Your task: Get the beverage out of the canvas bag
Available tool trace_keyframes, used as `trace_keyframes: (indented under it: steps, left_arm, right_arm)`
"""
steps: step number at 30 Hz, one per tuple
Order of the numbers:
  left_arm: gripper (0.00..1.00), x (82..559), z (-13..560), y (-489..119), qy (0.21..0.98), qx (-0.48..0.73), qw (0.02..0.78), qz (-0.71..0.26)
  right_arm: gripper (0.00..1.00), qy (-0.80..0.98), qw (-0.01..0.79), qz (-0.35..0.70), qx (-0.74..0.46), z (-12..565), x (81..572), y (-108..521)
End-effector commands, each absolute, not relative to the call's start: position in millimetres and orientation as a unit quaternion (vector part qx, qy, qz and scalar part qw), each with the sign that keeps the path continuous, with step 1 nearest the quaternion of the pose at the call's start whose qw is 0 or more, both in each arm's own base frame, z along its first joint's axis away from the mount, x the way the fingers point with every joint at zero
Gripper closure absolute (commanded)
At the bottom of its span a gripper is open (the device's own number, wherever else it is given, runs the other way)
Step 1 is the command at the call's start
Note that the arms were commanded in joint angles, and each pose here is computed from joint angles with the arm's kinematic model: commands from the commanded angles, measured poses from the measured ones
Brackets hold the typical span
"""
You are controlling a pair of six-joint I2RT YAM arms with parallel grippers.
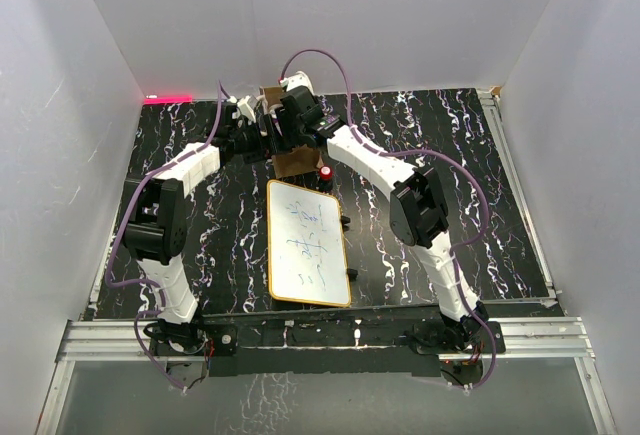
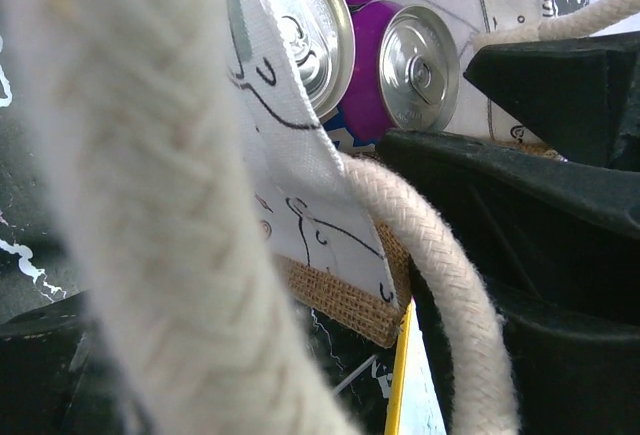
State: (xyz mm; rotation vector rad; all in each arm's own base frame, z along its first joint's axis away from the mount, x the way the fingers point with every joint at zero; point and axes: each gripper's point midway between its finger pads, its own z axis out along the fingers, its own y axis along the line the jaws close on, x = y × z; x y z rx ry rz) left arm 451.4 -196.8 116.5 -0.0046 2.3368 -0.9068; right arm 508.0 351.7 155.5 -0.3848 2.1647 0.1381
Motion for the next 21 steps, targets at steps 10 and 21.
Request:
trace_keyframes:
  steps: [10, 21]
  left_arm:
    - [0.24, 424, 92, -203, 0.901, 0.009, 0.254, -0.352]
    - [0.24, 424, 97, -206, 0.896, 0.011, 0.255, -0.362]
  right_arm:
    - [0.25, 0.879, 0.451, -0.015, -0.153, 145, 521, 325]
    - [0.23, 0.902, 0.402, -0.006, -0.156, 107, 520, 320]
